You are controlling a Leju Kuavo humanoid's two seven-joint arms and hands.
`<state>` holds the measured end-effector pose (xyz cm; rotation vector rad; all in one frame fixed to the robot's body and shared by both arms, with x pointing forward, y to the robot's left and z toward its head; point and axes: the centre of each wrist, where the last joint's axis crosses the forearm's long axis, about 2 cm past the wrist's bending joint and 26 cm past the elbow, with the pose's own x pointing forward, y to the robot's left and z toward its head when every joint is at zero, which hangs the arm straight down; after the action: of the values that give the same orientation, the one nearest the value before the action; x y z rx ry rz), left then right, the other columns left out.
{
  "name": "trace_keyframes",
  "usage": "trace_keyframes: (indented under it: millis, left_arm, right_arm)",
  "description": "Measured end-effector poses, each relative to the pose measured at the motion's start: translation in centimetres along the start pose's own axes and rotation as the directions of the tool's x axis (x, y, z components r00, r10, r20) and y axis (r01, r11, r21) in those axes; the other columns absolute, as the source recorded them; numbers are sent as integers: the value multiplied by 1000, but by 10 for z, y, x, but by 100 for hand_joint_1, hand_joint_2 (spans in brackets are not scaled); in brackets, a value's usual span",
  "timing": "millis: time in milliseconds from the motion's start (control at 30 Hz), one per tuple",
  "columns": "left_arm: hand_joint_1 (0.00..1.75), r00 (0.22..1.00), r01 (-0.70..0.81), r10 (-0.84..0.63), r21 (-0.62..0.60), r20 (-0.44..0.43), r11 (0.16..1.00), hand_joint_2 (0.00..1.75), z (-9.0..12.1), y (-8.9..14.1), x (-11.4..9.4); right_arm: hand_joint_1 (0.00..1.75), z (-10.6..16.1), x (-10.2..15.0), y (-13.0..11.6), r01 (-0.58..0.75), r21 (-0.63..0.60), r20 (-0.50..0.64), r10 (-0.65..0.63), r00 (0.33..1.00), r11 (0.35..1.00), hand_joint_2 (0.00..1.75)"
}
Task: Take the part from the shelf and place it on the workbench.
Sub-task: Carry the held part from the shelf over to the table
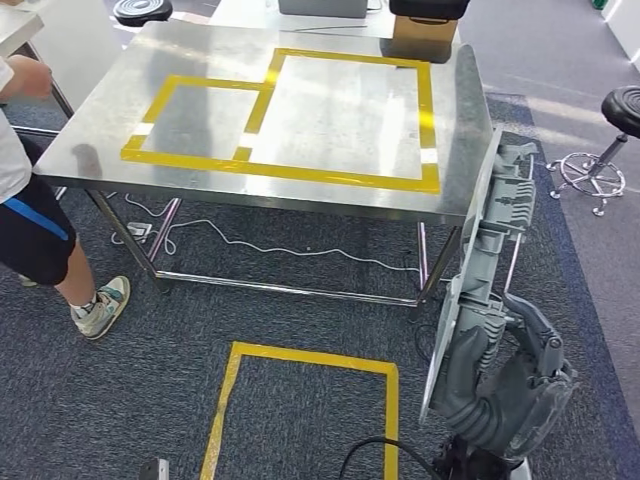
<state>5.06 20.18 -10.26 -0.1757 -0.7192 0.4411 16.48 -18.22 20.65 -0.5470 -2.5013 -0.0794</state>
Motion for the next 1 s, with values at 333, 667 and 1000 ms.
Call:
trace_keyframes:
  millis: [333, 667, 1000]
  left_arm:
    - [0, 1000, -25, 24, -52, -17, 998, 175, 1, 0, -1]
    - [0, 999, -24, 24, -29, -29, 999, 175, 2, 2, -2]
    - [0, 999, -17, 17, -7, -46, 1000, 175, 1, 0, -1]
  right_arm:
    - [175, -4, -1, 0, -45, 35, 39, 44, 998, 998, 175]
    - [175, -3, -1, 0, -45, 44, 30, 43, 999, 998, 175]
    - [175, -2, -1, 0, -45, 47, 31, 44, 999, 998, 175]
